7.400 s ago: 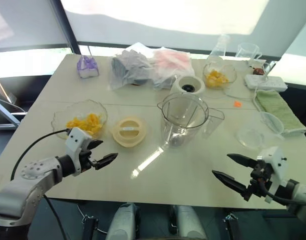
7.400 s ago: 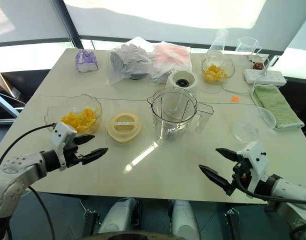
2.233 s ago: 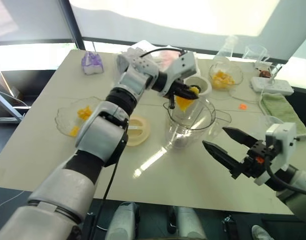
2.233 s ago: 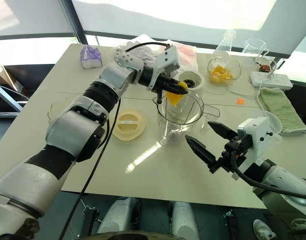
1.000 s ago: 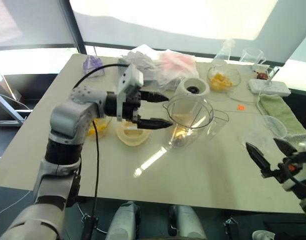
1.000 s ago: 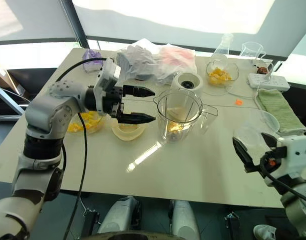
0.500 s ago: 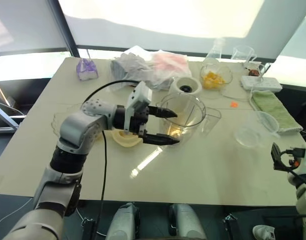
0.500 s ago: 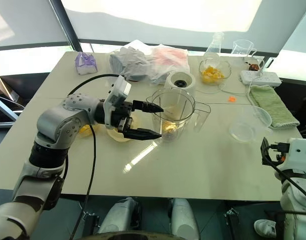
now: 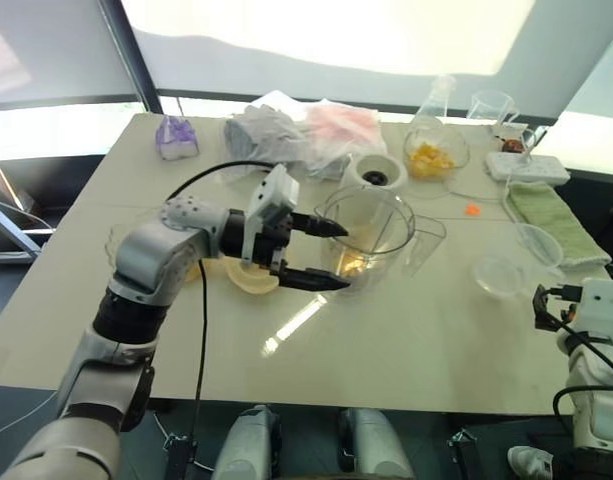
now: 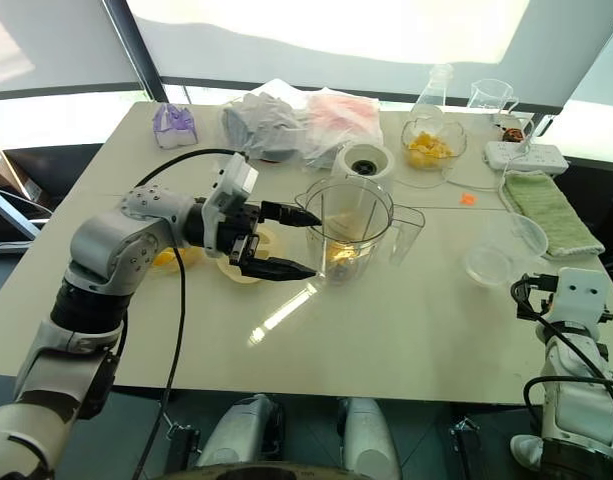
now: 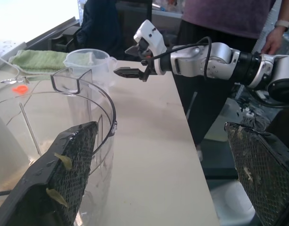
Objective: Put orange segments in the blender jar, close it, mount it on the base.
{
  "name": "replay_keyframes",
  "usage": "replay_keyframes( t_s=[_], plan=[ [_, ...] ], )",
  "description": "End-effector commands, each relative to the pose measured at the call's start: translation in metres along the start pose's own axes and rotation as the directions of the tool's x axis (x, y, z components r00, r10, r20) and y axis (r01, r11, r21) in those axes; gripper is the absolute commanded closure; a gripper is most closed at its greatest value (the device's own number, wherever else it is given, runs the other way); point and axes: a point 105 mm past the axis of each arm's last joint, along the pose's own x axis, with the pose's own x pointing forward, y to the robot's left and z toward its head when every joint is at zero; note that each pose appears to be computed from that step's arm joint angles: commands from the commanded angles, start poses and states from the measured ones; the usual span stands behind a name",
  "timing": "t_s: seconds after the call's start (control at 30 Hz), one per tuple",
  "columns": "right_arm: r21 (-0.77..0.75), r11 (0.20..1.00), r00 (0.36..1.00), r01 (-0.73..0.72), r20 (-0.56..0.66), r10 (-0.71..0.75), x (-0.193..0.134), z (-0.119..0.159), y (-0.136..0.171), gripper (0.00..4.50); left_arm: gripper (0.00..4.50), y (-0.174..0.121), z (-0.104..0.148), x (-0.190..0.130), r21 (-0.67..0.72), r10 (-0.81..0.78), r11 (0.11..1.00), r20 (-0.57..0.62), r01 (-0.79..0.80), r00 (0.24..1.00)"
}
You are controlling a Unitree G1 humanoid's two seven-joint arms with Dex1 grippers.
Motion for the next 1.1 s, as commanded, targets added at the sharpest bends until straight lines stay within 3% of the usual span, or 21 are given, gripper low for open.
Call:
replay_keyframes(
  t_s=[0.03,0.53,1.03,1.1],
  plan=[
    [-0.008,1.0,0.999,0.026,0.046,-0.025,0.007,0.01,-0.002,0.0,0.04,-0.006,0.008,-0.001,0.037,-0.016,0.999,0.003,0.016,1.0],
    [-0.018,0.997,0.996,0.077,0.039,-0.077,0.05,0.0,0.009,0.0,0.04,-0.007,0.005,-0.004,0.024,0.006,1.0,-0.021,-0.005,1.0],
    [-0.045,0.989,0.986,0.143,0.093,-0.138,0.067,0.008,0.001,0.0,0.04,-0.01,-0.001,-0.008,0.013,0.026,1.0,-0.04,-0.025,0.999],
    [-0.041,0.99,0.986,0.138,0.098,-0.134,0.068,0.008,0.002,0.55,0.0,-0.01,-0.002,-0.008,0.015,0.028,1.0,-0.042,-0.027,0.999]
  ],
)
